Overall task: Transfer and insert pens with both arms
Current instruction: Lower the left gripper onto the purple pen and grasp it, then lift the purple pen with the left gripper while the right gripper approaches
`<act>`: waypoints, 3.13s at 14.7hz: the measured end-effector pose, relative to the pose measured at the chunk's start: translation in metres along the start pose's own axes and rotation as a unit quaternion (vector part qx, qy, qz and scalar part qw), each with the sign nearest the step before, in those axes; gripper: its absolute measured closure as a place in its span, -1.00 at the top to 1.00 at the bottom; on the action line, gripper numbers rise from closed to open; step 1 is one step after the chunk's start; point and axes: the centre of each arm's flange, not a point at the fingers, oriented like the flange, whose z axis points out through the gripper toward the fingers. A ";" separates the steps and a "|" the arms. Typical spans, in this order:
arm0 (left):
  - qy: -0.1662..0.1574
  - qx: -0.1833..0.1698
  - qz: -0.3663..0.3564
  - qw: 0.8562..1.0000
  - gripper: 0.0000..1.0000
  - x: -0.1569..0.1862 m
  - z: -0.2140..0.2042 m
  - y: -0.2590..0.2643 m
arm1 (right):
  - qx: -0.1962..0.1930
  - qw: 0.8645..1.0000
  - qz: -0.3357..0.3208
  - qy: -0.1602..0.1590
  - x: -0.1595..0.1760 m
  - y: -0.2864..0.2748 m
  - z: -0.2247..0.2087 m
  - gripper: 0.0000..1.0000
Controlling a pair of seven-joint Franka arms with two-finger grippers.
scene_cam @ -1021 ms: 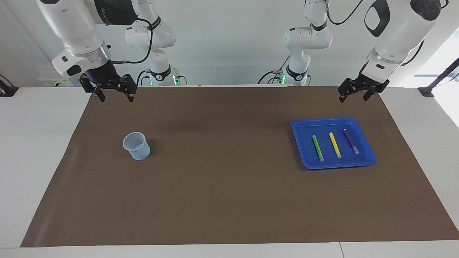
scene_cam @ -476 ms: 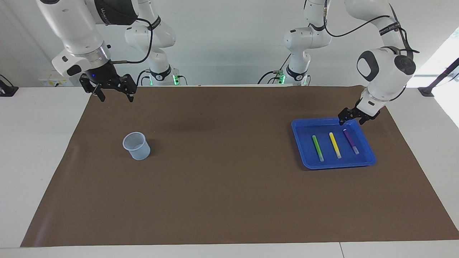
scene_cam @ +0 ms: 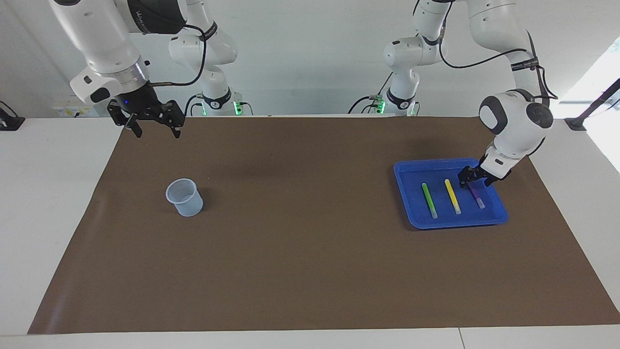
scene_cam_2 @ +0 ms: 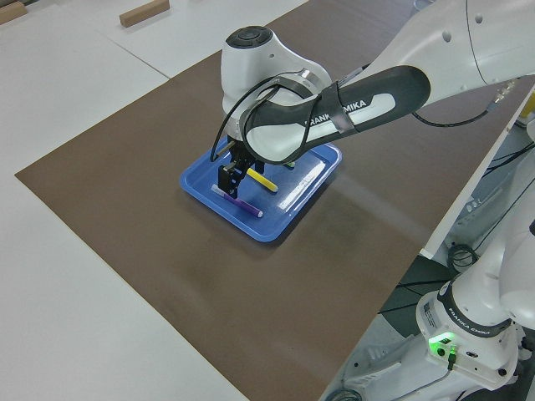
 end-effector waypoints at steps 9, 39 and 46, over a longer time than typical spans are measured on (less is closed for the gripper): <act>0.010 0.004 0.001 1.000 0.45 0.009 0.029 -0.005 | 0.000 1.000 0.000 0.000 0.000 0.000 0.000 1.00; -0.080 -0.114 -0.280 0.950 -0.65 0.052 -0.134 0.055 | 0.021 1.000 -0.004 -0.006 -0.002 -0.007 0.001 1.00; -0.139 -0.212 -0.537 0.805 -0.65 0.035 -0.214 0.167 | 0.134 0.991 -0.005 -0.014 -0.005 -0.040 -0.005 1.00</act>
